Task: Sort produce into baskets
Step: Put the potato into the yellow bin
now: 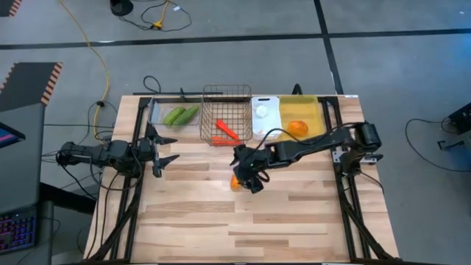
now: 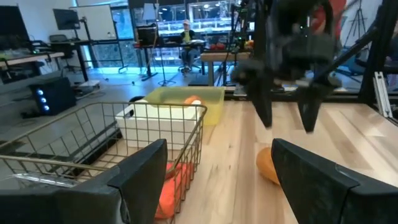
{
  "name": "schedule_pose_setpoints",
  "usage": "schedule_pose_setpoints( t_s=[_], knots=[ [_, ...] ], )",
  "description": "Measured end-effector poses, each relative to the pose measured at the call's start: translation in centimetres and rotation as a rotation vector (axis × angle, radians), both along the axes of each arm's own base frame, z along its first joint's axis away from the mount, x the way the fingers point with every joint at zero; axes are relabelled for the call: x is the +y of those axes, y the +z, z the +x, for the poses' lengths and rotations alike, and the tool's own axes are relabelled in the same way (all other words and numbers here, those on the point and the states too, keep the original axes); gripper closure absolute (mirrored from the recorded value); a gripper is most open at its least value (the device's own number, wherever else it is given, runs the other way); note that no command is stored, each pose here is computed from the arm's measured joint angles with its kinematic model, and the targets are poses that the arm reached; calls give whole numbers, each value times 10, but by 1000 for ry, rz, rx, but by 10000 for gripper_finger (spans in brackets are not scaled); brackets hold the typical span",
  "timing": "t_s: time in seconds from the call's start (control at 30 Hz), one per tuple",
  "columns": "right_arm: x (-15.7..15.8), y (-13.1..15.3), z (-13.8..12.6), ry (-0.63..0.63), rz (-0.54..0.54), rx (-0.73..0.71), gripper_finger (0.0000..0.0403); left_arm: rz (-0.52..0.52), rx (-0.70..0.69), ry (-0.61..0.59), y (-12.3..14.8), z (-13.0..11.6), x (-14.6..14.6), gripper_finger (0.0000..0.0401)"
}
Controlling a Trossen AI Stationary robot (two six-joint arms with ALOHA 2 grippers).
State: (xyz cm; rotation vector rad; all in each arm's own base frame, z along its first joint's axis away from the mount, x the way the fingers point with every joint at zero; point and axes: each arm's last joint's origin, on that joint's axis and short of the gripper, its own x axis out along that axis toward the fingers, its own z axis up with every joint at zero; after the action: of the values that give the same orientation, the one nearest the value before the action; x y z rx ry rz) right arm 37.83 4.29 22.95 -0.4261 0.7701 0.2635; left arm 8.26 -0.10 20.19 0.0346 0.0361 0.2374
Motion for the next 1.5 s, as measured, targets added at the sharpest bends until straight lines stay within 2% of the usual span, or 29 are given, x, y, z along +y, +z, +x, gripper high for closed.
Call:
schedule_pose_setpoints(
  t_s=[0.23, 0.37, 0.57, 0.7, 0.83, 1.17, 1.5],
  knots=[
    [2, -39, 11, 21, -29, 108, 19, 7, 9, 1, -1, 0, 0, 124],
    [-1, -46, 13, 14, -30, 122, 19, 0, 12, 1, -4, 1, 0, 124],
    [-6, -50, 10, -35, -5, 177, 19, -57, 53, 4, -28, 8, -1, 124],
    [-6, -52, 6, -77, 22, 228, 22, -55, 11, -26, -25, 11, -2, 124],
    [-6, -54, 3, -93, 29, 268, 41, -17, -12, -22, -22, 11, -2, 124],
    [-6, -54, 2, -153, 74, 276, 116, -8, -12, -15, -22, 11, -2, 124],
    [-4, -55, 0, -290, 171, 305, 144, 15, 8, -49, -23, 11, -3, 124]
  ],
)
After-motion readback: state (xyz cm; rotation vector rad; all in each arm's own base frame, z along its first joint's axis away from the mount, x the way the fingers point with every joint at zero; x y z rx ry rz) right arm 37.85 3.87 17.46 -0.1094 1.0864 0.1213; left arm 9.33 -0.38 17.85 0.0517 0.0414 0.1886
